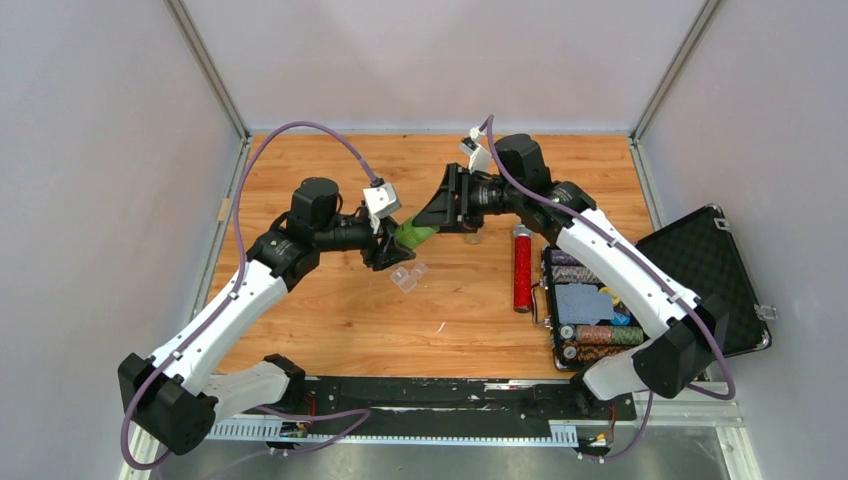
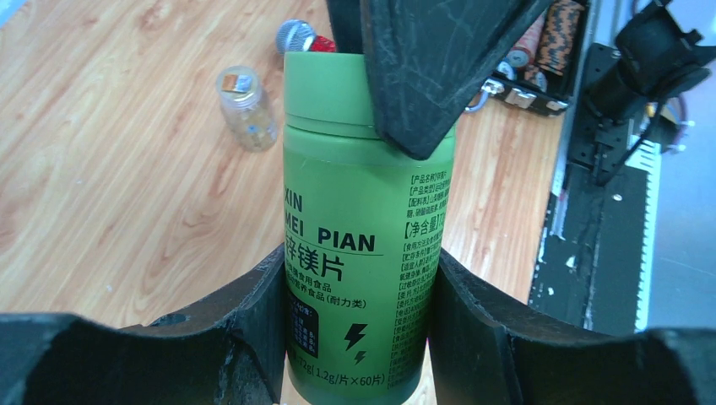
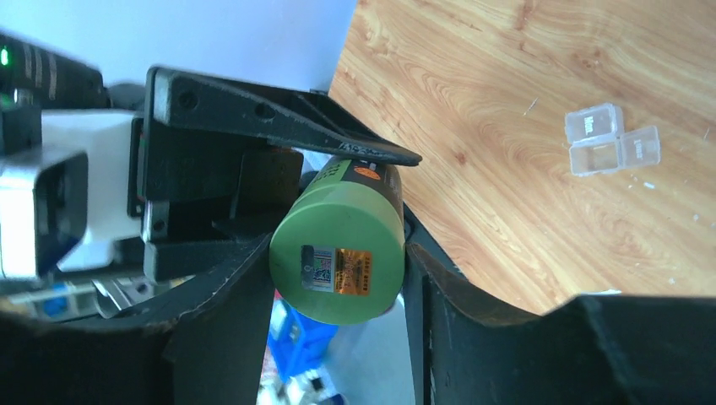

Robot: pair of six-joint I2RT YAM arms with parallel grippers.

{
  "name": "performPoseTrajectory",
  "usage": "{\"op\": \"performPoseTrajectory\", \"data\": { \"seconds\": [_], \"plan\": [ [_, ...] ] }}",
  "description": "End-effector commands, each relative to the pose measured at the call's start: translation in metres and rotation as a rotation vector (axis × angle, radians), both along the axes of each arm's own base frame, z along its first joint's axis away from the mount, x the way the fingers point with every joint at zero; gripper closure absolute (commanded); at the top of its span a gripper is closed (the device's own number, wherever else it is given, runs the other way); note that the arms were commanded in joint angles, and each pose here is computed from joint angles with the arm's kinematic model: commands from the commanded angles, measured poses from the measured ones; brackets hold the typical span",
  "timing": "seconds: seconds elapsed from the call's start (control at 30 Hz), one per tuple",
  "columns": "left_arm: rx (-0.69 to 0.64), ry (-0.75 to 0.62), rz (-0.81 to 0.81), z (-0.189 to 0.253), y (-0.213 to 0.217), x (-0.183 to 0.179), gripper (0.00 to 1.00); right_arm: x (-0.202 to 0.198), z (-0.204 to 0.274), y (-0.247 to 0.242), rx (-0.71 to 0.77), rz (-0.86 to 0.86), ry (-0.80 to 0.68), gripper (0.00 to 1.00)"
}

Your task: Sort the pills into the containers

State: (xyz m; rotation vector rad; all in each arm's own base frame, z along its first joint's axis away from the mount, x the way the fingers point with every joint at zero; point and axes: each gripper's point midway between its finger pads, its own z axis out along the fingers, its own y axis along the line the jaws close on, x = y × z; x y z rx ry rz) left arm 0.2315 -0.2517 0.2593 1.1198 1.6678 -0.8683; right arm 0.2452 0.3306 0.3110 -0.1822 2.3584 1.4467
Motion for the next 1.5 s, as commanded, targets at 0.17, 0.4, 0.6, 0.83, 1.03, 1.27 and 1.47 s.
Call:
{"op": "performPoseTrajectory", "data": {
  "seconds": [0.17, 0.4, 0.6, 0.83, 1.03, 1.27, 1.47],
  "plan": [
    [-0.121, 0.008, -0.219, 0.045, -0.011, -0.046, 1.0, -0.038, 0.029, -0.009, 0.148, 0.351, -0.615, 1.0],
    [-0.081, -0.037, -0.174, 0.038, -0.006, -0.036, 1.0, -0.031, 0.036, -0.009, 0.12, 0.305, -0.571, 0.01],
    [-0.004, -0.142, -0.05, 0.027, 0.004, -0.005, 1.0, -0.011, 0.026, -0.008, 0.081, 0.04, -0.189, 0.03],
    [0.061, -0.219, -0.019, 0.021, 0.013, 0.003, 1.0, -0.003, 0.009, 0.0, 0.059, -0.049, 0.039, 0.16],
    [0.103, -0.241, -0.055, 0.014, 0.017, -0.001, 1.0, -0.004, 0.009, 0.004, 0.065, -0.017, 0.043, 0.41],
    [0.093, -0.218, -0.087, 0.014, 0.014, -0.008, 1.0, -0.02, 0.031, 0.012, 0.176, 0.15, -0.089, 0.87],
    [0.035, -0.177, -0.117, 0.025, 0.009, -0.019, 1.0, -0.046, 0.033, 0.003, 0.195, 0.416, -0.44, 1.0]
  ]
}}
